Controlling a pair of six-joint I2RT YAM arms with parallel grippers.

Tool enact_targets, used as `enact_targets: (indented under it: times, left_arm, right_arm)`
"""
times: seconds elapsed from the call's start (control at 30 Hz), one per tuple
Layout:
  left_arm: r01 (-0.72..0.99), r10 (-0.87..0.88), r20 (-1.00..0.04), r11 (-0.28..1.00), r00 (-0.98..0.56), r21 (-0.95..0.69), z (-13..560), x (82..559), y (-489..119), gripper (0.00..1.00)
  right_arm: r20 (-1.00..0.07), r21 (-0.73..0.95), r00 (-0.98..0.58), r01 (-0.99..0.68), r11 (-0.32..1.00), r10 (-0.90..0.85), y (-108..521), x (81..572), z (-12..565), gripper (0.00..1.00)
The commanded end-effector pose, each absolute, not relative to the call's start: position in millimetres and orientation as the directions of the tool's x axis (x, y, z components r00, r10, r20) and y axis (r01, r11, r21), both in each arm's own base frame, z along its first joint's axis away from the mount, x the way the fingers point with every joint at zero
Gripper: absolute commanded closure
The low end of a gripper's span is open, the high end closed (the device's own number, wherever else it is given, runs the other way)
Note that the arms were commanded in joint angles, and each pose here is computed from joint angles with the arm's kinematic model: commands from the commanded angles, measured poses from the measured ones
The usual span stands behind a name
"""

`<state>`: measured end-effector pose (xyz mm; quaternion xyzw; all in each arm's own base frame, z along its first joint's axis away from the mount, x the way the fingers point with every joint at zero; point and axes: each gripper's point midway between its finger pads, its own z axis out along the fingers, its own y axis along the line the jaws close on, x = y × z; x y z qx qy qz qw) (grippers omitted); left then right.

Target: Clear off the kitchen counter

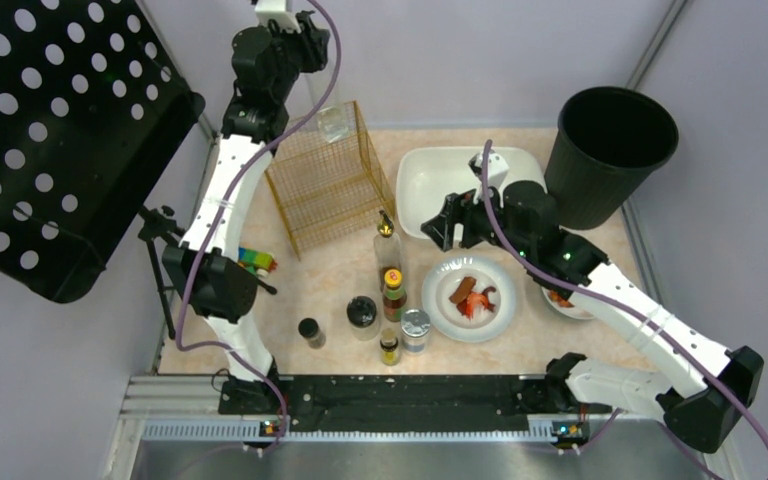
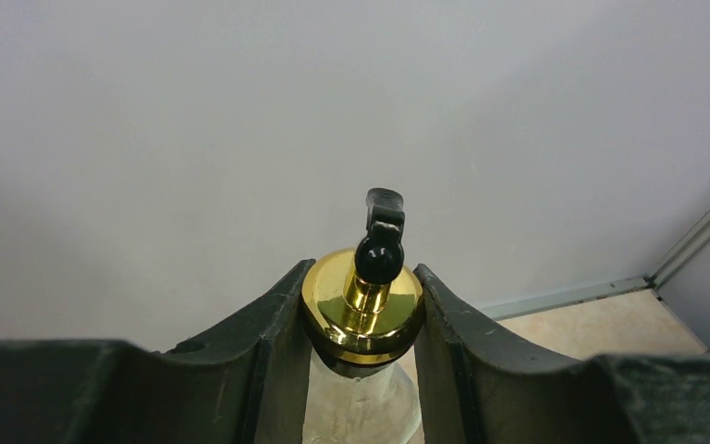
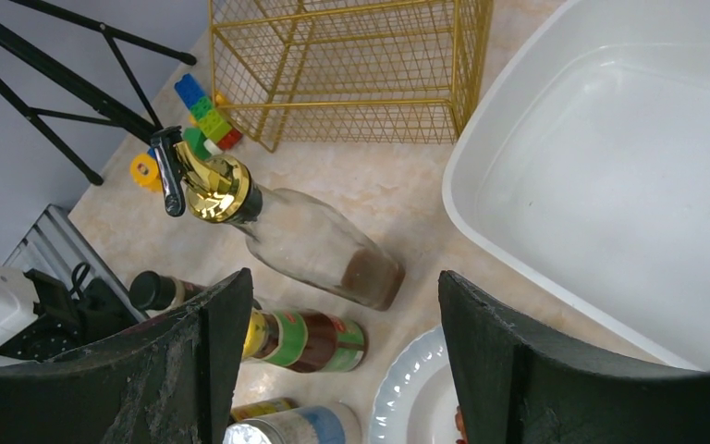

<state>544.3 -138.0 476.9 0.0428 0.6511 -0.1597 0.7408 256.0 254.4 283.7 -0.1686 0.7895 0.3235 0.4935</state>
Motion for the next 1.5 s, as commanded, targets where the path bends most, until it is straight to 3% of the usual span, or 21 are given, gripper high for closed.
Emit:
enact_targets:
  times: [0.0, 1.0, 1.47]
  left_arm:
    - [0.348, -0.234, -0.901, 0.932, 0.364, -0.101, 576.5, 518.4, -134.3, 1.0]
    - [0.364, -0.189, -0.923, 0.929, 0.334, -0.058, 528.4, 556.4, -149.3, 1.0]
    - [0.368, -0.205, -0.944, 0.925, 0.26, -0.1, 475.6, 562.1, -157.3, 1.0]
  right_arm:
    - [-0.901, 0.346, -0.428, -0.601, 0.72, 0.076, 257.1, 257.1, 295.2, 0.27]
    - [-0.898, 0.342, -0.436, -0.606, 0.718, 0.059, 255.3, 253.1, 285.6, 0.27]
    - [-0.895, 0.343, -0.442, -0.607, 0.717, 0.053, 255.8, 252.1, 280.6, 0.27]
